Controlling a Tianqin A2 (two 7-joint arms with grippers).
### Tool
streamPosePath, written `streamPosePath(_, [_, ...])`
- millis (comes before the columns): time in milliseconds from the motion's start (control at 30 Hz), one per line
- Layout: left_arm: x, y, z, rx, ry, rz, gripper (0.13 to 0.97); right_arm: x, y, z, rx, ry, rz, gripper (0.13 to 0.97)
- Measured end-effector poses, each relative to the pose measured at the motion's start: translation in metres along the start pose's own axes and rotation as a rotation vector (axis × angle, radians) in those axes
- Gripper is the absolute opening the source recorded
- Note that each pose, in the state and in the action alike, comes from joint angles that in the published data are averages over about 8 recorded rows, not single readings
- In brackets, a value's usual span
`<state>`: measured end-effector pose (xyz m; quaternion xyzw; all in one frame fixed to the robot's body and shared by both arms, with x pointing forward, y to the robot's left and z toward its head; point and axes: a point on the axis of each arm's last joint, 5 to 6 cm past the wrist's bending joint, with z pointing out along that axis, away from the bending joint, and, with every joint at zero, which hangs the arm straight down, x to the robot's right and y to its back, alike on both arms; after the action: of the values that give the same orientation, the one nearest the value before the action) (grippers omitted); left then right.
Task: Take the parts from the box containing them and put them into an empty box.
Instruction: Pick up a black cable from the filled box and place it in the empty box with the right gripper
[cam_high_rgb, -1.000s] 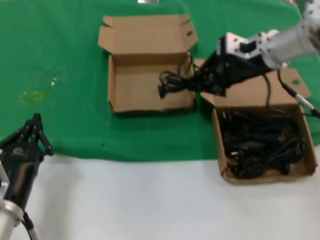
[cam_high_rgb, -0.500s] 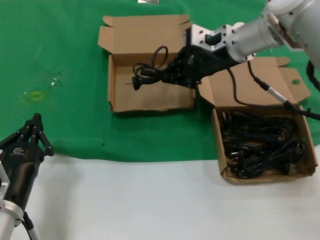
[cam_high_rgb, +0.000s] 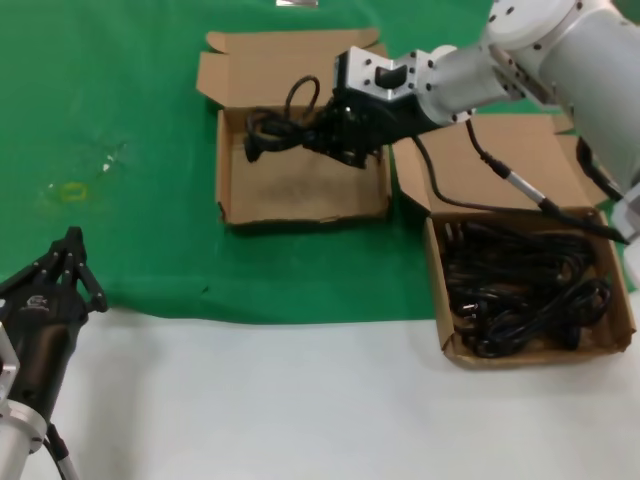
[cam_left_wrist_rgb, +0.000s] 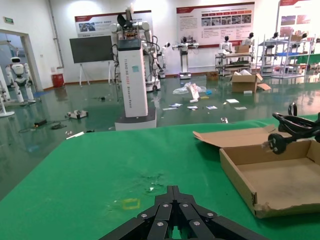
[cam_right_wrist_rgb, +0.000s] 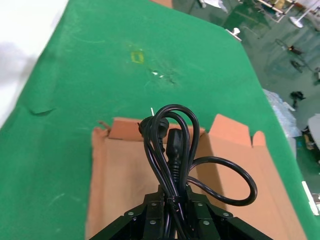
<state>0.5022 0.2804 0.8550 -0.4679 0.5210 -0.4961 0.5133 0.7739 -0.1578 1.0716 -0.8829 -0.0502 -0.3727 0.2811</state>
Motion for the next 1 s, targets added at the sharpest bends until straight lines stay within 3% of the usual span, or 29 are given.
streamPosePath(433, [0.0, 0.0, 0.0, 0.0, 0.0, 0.0, 0.144, -0.013, -0.01, 0.018, 0.005, 0.062, 0.004, 0.217])
streamPosePath(1000, [0.0, 0.0, 0.0, 0.0, 0.0, 0.0, 0.144, -0.03, -0.001, 0.031, -0.04, 0.08, -0.025, 0.217])
